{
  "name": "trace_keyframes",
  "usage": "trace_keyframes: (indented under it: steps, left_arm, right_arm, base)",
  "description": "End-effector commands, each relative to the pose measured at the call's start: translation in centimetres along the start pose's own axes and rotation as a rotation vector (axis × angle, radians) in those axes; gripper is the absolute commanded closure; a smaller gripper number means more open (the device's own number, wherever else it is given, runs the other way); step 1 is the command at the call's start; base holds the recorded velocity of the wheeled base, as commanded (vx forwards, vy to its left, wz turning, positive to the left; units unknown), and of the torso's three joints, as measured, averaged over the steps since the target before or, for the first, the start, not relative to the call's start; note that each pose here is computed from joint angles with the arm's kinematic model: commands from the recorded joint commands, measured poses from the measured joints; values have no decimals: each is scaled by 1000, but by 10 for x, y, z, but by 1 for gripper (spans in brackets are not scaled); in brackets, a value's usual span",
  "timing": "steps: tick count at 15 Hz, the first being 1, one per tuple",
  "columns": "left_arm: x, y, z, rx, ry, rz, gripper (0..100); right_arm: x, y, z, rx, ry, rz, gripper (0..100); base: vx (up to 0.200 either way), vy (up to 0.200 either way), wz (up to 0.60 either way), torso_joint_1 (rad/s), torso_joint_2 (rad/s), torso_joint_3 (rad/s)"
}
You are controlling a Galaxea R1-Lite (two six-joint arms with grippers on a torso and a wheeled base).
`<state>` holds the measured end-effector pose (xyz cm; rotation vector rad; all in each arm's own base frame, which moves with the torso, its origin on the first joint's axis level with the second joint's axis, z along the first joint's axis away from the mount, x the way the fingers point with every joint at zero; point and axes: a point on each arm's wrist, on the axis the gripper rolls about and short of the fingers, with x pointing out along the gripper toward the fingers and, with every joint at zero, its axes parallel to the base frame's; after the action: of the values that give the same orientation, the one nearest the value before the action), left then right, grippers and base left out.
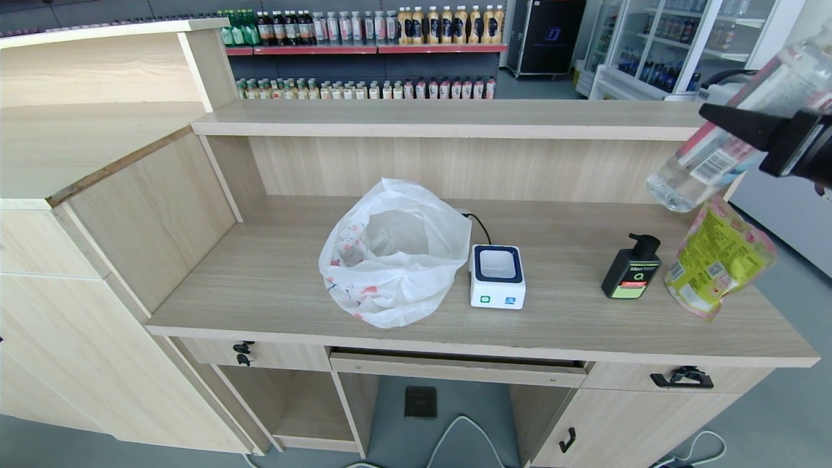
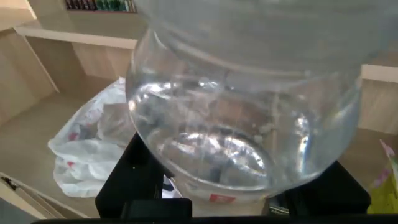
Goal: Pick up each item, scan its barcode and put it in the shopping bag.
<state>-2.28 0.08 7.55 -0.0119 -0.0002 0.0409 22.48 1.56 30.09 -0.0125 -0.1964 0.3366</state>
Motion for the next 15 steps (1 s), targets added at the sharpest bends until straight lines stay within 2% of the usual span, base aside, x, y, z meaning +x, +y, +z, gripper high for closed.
trace_keyframes:
  steps: [1, 3, 5, 7, 9, 11, 14, 15]
  left_arm:
    - [0, 0, 0, 0, 0, 1, 0]
    - [0, 0, 0, 0, 0, 1, 0]
    - [0, 0, 0, 0, 0, 1, 0]
    - [0, 0, 0, 0, 0, 1, 0]
    - [0, 0, 0, 0, 0, 1, 0]
    - [0, 0, 0, 0, 0, 1, 0]
    - [0, 0, 0, 0, 0, 1, 0]
    - [0, 0, 0, 0, 0, 1, 0]
  right_arm:
    - [6, -34, -74, -116, 138, -34, 100]
    - [14, -46, -93, -253, 130, -54, 100]
    - [20, -53, -102, -419, 128, -56, 100]
    - [20, -53, -100, -443, 109, -59, 100]
    - [16, -53, -96, -545, 108, -58, 100]
    - [11, -51, -88, -701, 67, -62, 100]
    - [11, -49, -80, -728, 40, -59, 100]
    - [11, -48, -79, -737, 35, -60, 100]
  base:
    - [0, 0, 0, 0, 0, 0]
    - [0, 0, 0, 0, 0, 0]
    - [0, 0, 0, 0, 0, 0]
    - [0, 0, 0, 0, 0, 0]
    - [0, 0, 0, 0, 0, 0]
    - [0, 0, 0, 0, 0, 0]
    - [0, 0, 0, 0, 0, 0]
    - [0, 0, 600, 7, 2, -2]
